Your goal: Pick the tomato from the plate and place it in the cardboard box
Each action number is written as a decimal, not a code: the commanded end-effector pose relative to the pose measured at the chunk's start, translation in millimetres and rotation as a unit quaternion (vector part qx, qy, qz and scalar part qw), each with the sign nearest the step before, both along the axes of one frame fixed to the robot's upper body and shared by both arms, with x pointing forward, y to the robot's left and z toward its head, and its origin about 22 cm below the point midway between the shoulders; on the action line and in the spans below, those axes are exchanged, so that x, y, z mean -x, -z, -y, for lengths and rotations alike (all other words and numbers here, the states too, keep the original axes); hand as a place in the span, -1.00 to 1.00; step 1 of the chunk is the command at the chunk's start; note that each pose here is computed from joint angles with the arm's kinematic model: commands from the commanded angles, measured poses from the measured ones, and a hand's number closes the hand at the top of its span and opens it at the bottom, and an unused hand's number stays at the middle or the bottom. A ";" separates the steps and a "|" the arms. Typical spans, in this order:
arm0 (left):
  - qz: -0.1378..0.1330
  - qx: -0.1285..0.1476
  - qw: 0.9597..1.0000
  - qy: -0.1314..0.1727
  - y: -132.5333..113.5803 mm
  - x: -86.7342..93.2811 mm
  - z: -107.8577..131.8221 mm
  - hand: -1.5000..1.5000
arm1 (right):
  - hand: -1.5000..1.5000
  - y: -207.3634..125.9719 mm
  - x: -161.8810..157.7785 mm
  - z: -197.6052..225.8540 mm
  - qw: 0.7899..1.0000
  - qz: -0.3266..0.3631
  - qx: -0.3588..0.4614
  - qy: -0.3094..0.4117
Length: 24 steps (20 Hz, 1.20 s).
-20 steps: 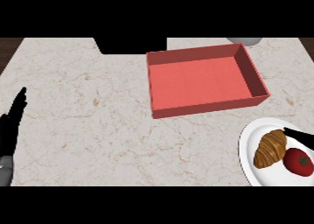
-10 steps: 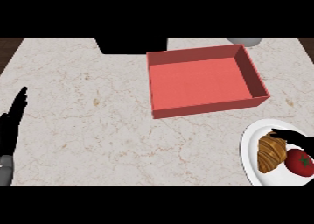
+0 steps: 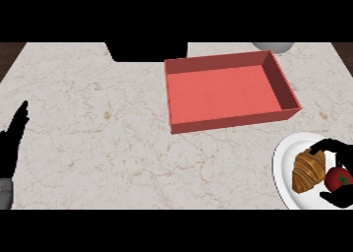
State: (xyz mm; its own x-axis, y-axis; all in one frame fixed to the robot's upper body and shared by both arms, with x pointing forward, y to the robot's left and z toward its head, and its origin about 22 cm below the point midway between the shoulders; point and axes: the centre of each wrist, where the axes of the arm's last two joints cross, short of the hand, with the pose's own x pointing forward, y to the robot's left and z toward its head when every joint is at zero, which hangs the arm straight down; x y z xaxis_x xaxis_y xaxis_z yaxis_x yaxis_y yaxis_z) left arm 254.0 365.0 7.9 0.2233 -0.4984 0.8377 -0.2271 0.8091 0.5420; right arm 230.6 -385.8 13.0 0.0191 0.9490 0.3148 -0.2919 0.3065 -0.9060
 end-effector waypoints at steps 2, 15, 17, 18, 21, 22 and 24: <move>-0.001 -0.003 1.000 -0.013 -6.9 1.3 -11.4 0.00 | 1.00 22.4 20.9 -25.9 0.978 -0.012 0.010 0.206; 0.006 0.001 1.000 -0.011 -14.6 -9.2 -11.9 0.00 | 1.00 -109.6 48.3 -111.7 0.925 0.250 0.099 0.269; -0.004 0.003 1.000 -0.002 1.8 4.3 -0.9 0.00 | 1.00 -122.9 43.7 -119.4 0.925 0.270 0.110 0.243; 0.002 0.002 1.000 0.005 -14.6 -9.5 4.6 0.00 | 1.00 -138.5 42.9 -131.9 0.923 0.288 0.093 0.237; 0.004 0.002 1.000 0.002 -13.9 -13.6 0.5 0.00 | 1.00 -152.7 18.6 -138.7 0.927 0.298 0.077 0.216; -0.001 0.005 1.000 0.005 -18.9 -11.3 -7.2 0.00 | 1.00 -150.9 27.5 -169.6 0.934 0.285 0.082 0.199; 0.001 0.002 1.000 0.013 -4.1 -4.9 -2.8 0.00 | 1.00 -151.5 -5.0 -164.7 0.937 0.286 0.042 0.195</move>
